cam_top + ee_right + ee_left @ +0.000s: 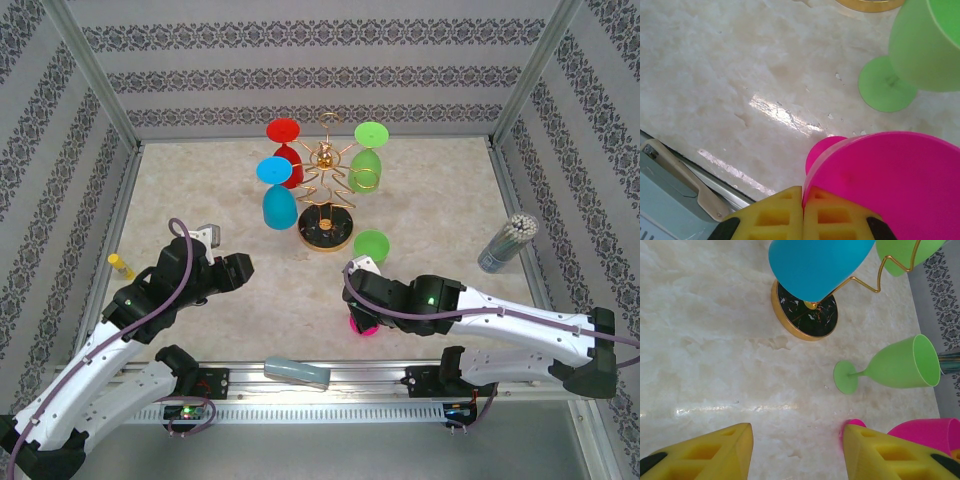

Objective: Take the wine glass off the wine glass rack

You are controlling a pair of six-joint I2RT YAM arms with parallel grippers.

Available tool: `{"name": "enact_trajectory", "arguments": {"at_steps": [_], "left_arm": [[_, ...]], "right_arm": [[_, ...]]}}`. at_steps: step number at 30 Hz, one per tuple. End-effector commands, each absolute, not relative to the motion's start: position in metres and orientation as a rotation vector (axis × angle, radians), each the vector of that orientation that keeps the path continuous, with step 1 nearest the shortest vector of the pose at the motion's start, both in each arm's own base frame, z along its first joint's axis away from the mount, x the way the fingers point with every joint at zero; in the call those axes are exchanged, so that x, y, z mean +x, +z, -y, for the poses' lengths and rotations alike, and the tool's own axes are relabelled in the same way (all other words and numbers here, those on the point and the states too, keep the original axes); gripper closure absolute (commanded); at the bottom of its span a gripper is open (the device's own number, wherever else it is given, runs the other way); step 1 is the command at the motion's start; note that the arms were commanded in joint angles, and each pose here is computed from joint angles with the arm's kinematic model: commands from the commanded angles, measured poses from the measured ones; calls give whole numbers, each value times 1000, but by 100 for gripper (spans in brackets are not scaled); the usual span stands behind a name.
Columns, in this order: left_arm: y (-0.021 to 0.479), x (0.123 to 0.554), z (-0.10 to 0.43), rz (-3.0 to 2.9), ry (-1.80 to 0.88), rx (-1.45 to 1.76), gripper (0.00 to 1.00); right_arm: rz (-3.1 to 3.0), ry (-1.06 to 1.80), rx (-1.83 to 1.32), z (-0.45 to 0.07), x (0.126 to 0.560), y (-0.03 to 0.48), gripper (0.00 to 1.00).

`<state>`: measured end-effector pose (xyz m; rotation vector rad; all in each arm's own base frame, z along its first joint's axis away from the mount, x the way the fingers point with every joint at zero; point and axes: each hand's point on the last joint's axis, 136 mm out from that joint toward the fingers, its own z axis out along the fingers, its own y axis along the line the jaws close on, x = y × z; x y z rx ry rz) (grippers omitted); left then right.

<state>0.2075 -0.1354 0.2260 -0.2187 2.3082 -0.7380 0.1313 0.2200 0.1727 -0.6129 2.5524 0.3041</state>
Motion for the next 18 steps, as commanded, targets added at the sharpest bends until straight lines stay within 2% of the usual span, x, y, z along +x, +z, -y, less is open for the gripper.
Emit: {"name": "enact_trajectory", "arguments": {"at_steps": [1, 18], "left_arm": [[235, 210, 132, -2282, -719, -207, 49], [236, 212, 133, -2283, -713, -200, 49]], "right_arm": [[-2551, 248, -582, -211, 137, 167, 100], [-2523, 195, -545, -206, 154, 163, 100]]}}
